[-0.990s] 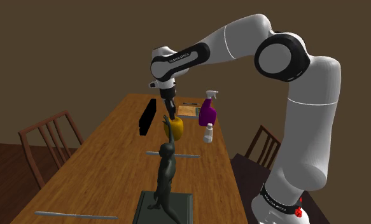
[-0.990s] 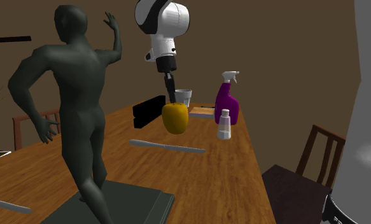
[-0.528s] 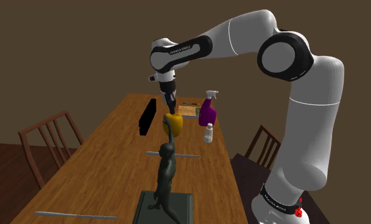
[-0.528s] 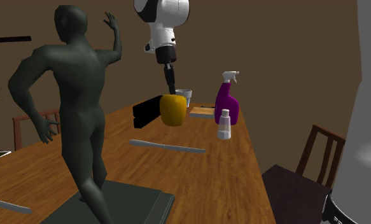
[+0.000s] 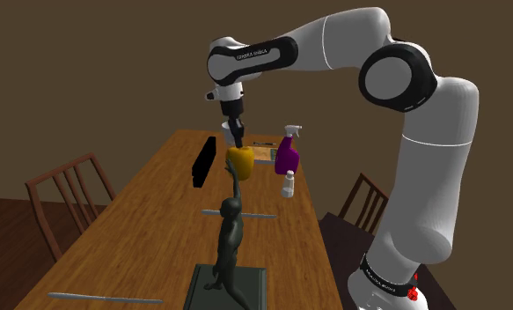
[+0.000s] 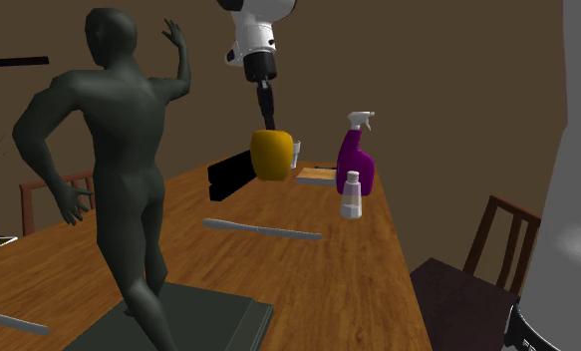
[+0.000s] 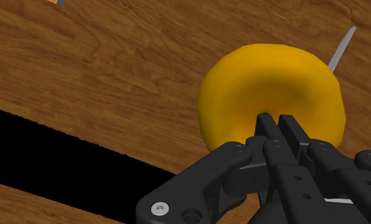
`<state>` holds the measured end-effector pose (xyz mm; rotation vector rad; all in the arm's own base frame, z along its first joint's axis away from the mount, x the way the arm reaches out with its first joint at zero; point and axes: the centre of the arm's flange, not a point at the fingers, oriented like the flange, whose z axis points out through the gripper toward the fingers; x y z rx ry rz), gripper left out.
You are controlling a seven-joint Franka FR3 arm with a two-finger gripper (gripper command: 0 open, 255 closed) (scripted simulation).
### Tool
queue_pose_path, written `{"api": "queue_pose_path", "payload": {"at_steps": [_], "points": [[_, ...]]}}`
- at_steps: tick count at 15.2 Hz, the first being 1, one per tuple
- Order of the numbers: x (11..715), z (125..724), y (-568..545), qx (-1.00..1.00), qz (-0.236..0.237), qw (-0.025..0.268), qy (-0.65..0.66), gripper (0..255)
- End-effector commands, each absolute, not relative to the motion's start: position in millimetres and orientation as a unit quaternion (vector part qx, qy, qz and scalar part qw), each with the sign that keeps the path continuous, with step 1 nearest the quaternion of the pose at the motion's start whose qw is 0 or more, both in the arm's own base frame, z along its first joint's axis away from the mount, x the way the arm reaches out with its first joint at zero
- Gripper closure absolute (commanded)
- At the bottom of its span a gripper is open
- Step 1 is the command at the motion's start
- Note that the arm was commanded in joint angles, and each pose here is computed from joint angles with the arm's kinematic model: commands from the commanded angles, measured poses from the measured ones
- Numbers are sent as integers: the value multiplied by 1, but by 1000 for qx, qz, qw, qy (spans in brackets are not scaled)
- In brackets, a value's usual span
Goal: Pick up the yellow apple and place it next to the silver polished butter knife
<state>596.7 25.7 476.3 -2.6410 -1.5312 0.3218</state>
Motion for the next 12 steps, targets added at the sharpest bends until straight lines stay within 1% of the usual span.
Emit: {"api": "queue_pose_path", "payload": {"at_steps": [1, 12], "points": [[596, 487, 28, -860, 105, 36, -498, 255], [596, 545, 28, -860, 105, 36, -498, 255]]}}
